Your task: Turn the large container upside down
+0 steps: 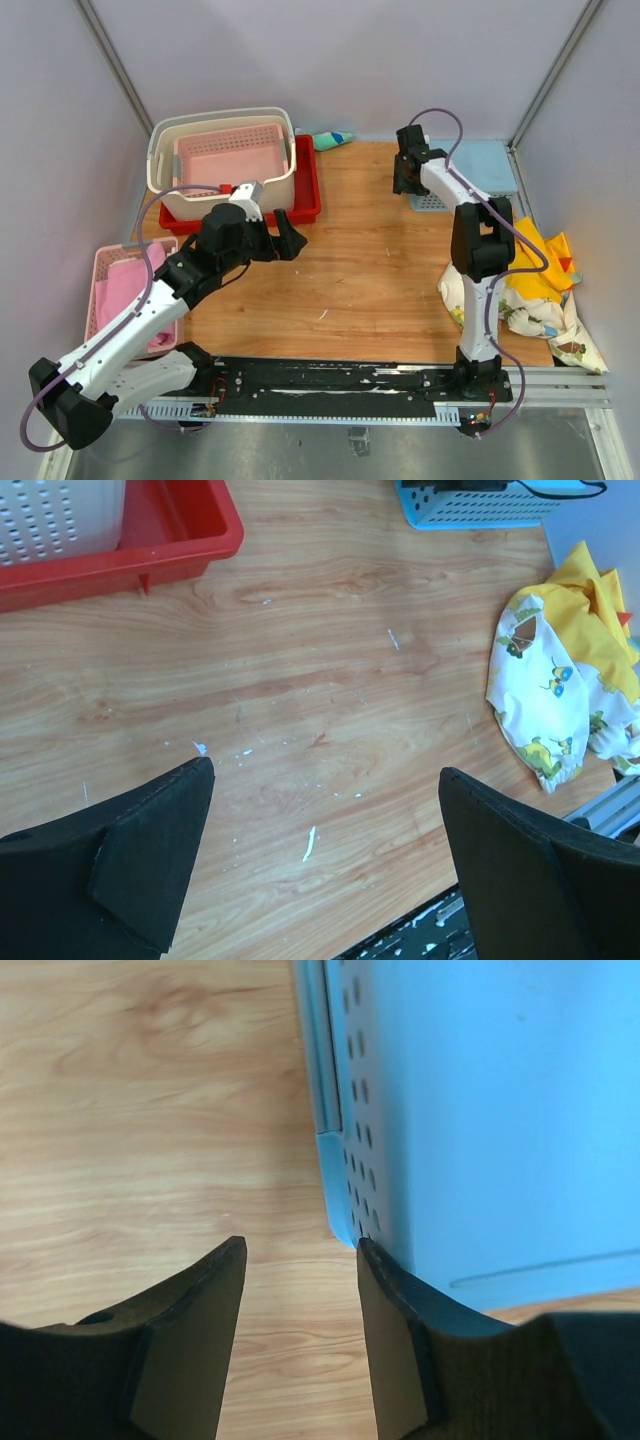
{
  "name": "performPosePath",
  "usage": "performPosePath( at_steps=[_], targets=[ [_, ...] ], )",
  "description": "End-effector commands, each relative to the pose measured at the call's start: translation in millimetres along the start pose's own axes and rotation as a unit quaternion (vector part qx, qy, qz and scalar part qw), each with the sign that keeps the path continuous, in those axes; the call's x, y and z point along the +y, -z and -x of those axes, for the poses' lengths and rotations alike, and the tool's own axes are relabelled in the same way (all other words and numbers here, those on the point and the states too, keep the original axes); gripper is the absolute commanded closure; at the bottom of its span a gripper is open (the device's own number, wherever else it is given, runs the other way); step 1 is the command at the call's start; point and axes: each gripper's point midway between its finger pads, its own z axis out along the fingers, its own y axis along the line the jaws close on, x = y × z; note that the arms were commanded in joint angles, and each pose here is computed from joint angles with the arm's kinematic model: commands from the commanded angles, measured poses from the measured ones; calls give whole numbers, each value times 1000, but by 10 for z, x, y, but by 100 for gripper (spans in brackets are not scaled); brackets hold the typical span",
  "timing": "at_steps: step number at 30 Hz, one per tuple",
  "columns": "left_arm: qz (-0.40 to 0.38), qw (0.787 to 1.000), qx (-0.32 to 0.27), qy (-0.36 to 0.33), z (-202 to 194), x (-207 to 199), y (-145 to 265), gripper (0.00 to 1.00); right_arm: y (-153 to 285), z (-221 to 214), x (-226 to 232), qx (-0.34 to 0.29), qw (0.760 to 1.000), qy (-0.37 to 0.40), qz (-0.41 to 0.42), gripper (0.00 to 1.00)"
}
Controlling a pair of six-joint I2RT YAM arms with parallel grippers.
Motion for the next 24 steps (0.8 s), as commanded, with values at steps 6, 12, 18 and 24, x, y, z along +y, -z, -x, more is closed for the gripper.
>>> performPosePath(
  at_steps=[6,12,18,24],
  targets=[
    [-25,999,-14,-23,238,-179,52,1,262,232,-366,-26,998,-23,-43,49],
    [0,998,-43,-50,710,-300,83,1,848,184,41,-34,996,-23,78,36],
    [171,980,-52,-87,1432,63,-241,1,1335,-169,130,-41,993,-10,113,28],
    [232,968,-36,-93,1787,501,-868,8,1673,-441,-59,-54,992,-9,113,27]
  ],
)
